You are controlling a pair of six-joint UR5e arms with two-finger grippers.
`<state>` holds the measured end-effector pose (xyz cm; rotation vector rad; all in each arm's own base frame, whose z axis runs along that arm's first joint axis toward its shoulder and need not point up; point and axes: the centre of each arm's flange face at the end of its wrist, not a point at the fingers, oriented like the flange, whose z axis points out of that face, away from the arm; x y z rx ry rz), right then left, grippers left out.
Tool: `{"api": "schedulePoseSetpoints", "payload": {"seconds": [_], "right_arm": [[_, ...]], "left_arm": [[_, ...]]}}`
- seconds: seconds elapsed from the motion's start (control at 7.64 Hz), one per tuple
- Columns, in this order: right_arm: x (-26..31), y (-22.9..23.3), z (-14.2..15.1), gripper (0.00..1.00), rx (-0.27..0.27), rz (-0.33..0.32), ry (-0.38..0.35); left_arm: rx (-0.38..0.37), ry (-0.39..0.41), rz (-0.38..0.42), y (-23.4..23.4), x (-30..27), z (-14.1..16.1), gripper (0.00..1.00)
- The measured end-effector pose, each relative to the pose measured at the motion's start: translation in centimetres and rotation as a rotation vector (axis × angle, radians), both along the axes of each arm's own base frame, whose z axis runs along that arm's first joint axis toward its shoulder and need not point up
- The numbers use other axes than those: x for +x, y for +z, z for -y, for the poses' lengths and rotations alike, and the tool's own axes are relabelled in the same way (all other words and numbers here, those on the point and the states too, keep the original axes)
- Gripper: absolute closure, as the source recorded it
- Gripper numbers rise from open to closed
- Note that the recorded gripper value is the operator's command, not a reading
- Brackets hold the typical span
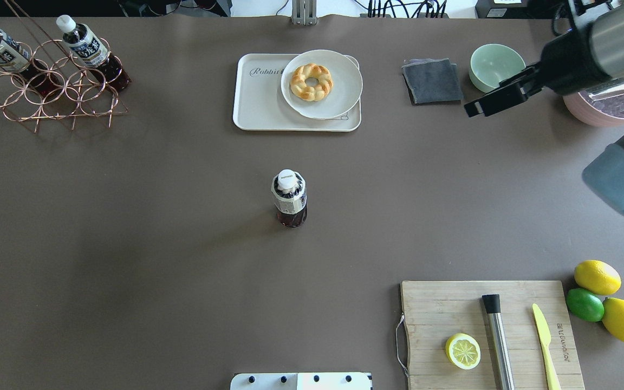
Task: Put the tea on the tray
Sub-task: 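Reach the right gripper across the table to the standing tea bottle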
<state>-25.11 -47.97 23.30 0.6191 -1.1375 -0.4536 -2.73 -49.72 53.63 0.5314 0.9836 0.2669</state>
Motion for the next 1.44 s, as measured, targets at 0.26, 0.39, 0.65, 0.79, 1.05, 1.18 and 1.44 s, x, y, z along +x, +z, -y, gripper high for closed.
{"api": "schedulePoseSetpoints", "payload": {"seconds": [0.26, 0.39, 0.65, 0.79, 1.05, 1.18, 1.44], "right_arm": [[-7.1, -3.2, -4.1, 0.0, 0.06, 0.106, -0.008], [-9.4, -3.9, -5.6, 0.0, 0.076, 0.124, 0.004], [-12.7, -4.4, -7.8, 0.0, 0.1, 0.129, 0.041], [-13.7, -4.6, -8.5, 0.0, 0.109, 0.128, 0.059], [-14.9, -5.0, -9.4, 0.0, 0.119, 0.132, 0.068], [-15.7, -5.5, -9.9, 0.0, 0.127, 0.138, 0.074], [-17.6, -6.6, -11.4, 0.0, 0.144, 0.151, 0.087]], "left_arm": [[-0.089, -0.051, 0.06, 7.1, -2.8, -2.2, 0.02], [-0.148, -0.07, 0.08, 10.9, -4.1, -3.3, 0.02], [-0.258, -0.073, 0.1, 14.9, -4.7, -4.8, 0.02], [-0.306, -0.068, 0.106, 15.4, -4.6, -5.0, 0.02], [-0.382, -0.045, 0.14, 14.0, -3.5, -4.2, 0.02], [-0.402, -0.043, 0.193, 12.2, -3.0, -3.7, 0.02], [-0.405, -0.005, 0.289, 11.2, -3.4, -5.7, 0.02]]}}
